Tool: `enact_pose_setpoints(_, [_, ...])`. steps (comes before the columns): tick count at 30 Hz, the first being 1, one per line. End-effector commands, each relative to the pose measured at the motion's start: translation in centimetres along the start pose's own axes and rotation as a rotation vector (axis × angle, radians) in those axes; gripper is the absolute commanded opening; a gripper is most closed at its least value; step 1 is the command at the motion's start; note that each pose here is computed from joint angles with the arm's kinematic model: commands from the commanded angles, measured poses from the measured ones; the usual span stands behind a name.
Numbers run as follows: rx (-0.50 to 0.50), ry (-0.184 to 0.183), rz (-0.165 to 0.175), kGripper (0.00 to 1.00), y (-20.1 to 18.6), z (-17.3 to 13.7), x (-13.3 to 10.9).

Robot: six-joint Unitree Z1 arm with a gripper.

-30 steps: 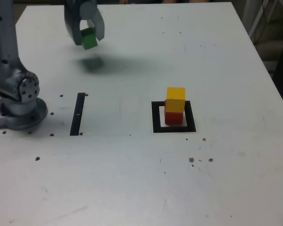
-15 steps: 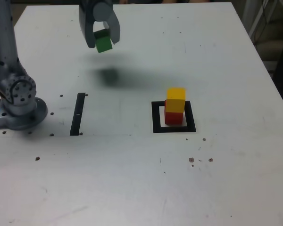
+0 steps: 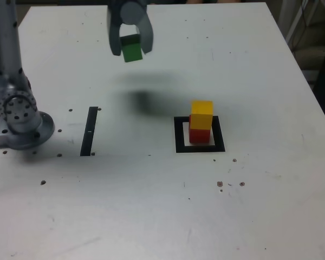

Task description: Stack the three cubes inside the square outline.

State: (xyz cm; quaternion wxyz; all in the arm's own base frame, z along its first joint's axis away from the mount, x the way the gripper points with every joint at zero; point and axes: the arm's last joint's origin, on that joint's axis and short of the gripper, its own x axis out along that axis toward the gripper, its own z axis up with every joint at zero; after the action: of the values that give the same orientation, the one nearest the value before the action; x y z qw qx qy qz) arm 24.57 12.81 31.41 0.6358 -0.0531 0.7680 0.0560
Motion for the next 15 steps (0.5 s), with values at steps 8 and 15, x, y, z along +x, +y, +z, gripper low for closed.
enact_pose_setpoints(8, [0.052, -0.016, 0.021, 0.24, -3.2, 1.4, -1.4])
enact_pose_setpoints(15, [0.101, -0.005, 0.041, 0.24, -5.3, 3.0, -1.6])
